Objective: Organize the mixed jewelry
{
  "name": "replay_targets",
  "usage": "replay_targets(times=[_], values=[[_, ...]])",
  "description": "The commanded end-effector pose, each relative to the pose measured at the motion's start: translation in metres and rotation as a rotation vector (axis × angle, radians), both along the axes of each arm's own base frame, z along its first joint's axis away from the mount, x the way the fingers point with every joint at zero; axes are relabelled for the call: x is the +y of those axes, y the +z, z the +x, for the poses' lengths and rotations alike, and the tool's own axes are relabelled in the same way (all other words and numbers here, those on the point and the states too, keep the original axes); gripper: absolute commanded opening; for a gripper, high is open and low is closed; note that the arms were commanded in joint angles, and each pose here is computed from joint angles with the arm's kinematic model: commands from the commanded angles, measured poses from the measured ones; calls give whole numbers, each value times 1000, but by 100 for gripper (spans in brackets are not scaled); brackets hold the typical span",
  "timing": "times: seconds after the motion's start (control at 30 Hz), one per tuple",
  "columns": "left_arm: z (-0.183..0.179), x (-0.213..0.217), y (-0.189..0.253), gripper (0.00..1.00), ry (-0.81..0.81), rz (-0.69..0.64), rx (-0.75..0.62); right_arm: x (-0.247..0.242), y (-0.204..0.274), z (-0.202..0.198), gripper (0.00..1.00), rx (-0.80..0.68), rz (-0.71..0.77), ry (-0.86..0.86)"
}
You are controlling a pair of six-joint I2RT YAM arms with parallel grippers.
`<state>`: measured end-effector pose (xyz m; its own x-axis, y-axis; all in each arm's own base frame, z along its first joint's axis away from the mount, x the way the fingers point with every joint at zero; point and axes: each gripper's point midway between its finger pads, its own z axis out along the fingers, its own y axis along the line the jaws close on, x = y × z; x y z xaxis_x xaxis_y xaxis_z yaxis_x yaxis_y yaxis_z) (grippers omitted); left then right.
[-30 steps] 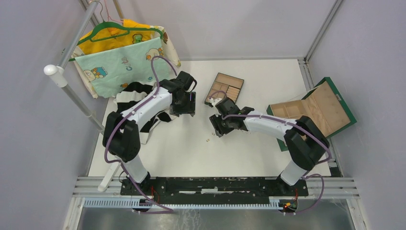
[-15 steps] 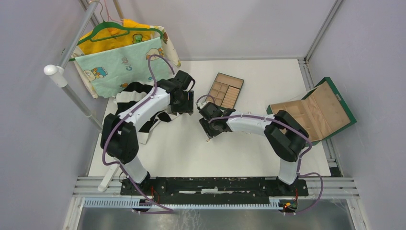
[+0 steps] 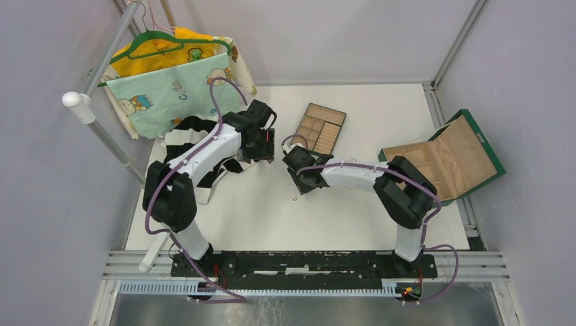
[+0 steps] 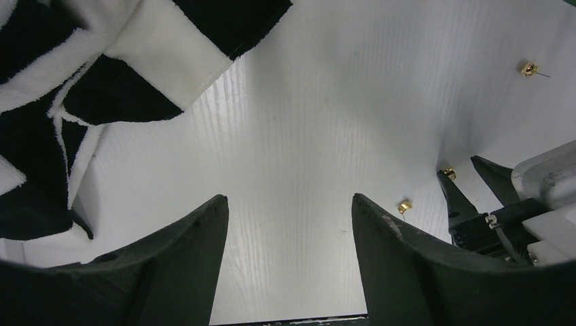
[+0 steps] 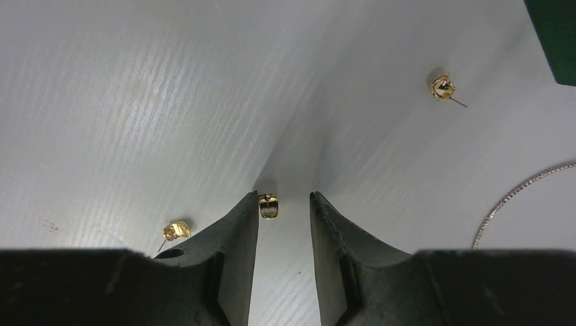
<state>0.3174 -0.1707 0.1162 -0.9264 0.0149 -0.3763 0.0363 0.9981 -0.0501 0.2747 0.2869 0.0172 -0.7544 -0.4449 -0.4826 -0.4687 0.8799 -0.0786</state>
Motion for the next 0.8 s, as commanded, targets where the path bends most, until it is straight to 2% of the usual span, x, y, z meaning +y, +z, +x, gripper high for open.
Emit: replay_targets(times=[0.0, 0.1, 0.3, 0.77], values=[[8, -2, 16, 73, 0, -17, -49, -13, -1, -4, 39, -2, -37, -21], [9, -1, 16, 73, 1, -15, -52, -13, -1, -5, 35, 2, -19, -27], [6, -1, 14, 73, -5, -14, -44, -16, -10, -7, 33, 29, 14, -38], [7, -2, 14, 73, -7, -17, -46, -18, -5, 0, 17, 27, 31, -55]])
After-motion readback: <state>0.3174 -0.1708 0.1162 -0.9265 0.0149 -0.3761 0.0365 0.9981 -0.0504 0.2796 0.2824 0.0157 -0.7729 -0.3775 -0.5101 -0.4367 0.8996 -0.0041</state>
